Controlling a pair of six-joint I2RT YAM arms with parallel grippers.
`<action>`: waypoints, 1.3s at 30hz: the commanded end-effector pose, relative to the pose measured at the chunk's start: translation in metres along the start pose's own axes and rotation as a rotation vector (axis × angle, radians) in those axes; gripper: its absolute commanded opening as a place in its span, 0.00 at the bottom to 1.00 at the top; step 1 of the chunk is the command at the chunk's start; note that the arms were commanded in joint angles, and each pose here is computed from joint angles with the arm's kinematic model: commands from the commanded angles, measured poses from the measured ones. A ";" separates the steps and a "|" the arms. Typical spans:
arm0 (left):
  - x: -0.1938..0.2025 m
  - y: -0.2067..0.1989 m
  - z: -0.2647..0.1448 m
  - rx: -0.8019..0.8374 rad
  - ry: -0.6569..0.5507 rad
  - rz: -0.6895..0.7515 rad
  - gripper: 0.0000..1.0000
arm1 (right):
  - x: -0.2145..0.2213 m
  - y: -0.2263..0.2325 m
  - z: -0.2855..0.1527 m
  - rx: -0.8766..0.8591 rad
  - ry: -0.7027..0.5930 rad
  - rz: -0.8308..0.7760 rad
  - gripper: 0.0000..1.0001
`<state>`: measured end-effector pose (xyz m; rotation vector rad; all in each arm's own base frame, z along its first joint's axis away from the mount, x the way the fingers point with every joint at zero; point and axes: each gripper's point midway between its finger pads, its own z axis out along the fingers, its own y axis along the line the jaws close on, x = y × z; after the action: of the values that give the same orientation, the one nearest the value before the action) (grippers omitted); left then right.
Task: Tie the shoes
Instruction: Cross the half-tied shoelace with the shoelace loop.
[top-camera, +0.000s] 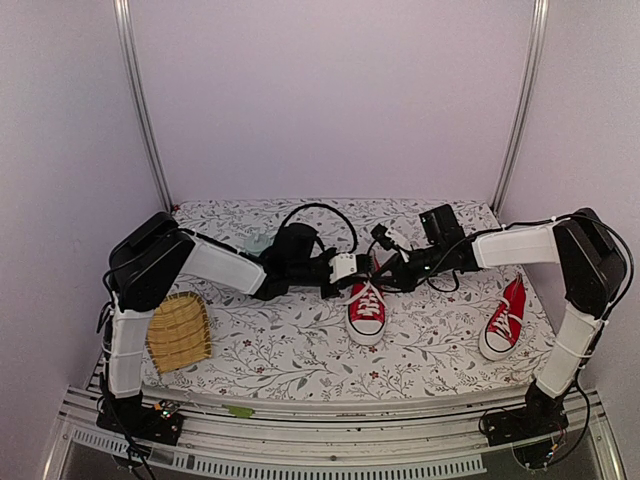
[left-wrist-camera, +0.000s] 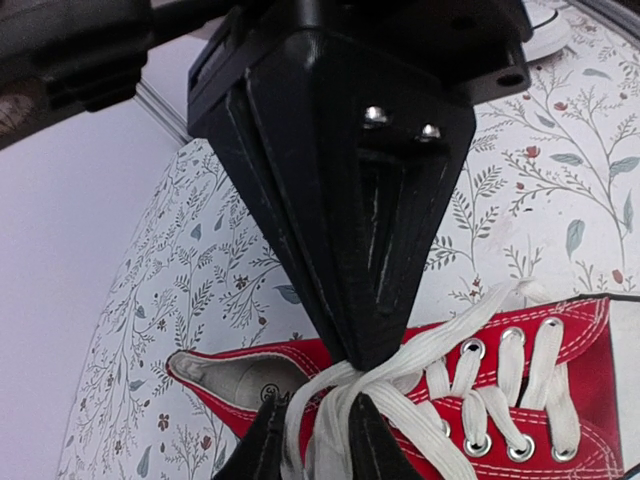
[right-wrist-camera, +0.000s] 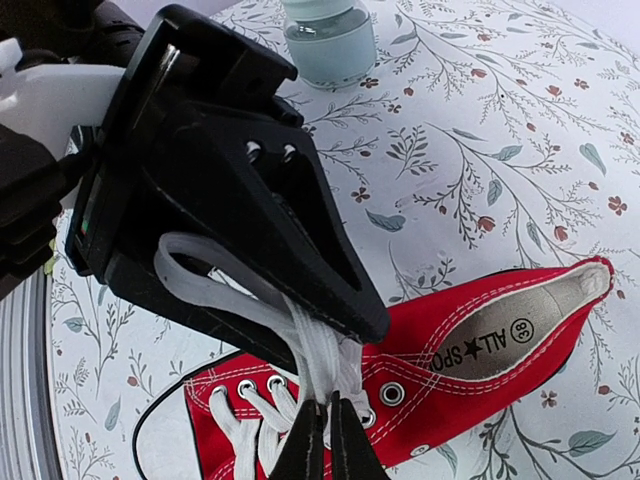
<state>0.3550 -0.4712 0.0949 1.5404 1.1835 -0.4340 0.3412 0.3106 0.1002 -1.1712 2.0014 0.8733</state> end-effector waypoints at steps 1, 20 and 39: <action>-0.004 -0.004 0.002 0.003 -0.020 -0.012 0.24 | -0.019 0.004 -0.009 -0.014 -0.040 -0.012 0.03; -0.008 -0.013 -0.001 0.087 -0.049 -0.095 0.29 | -0.019 0.004 -0.013 -0.007 -0.037 -0.031 0.01; -0.010 0.001 -0.002 0.037 -0.070 -0.150 0.29 | -0.014 0.006 -0.016 0.006 -0.029 -0.029 0.01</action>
<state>0.3442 -0.4728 0.0945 1.5049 1.2586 -0.5984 0.3388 0.3102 0.1076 -1.1805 1.9847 0.8883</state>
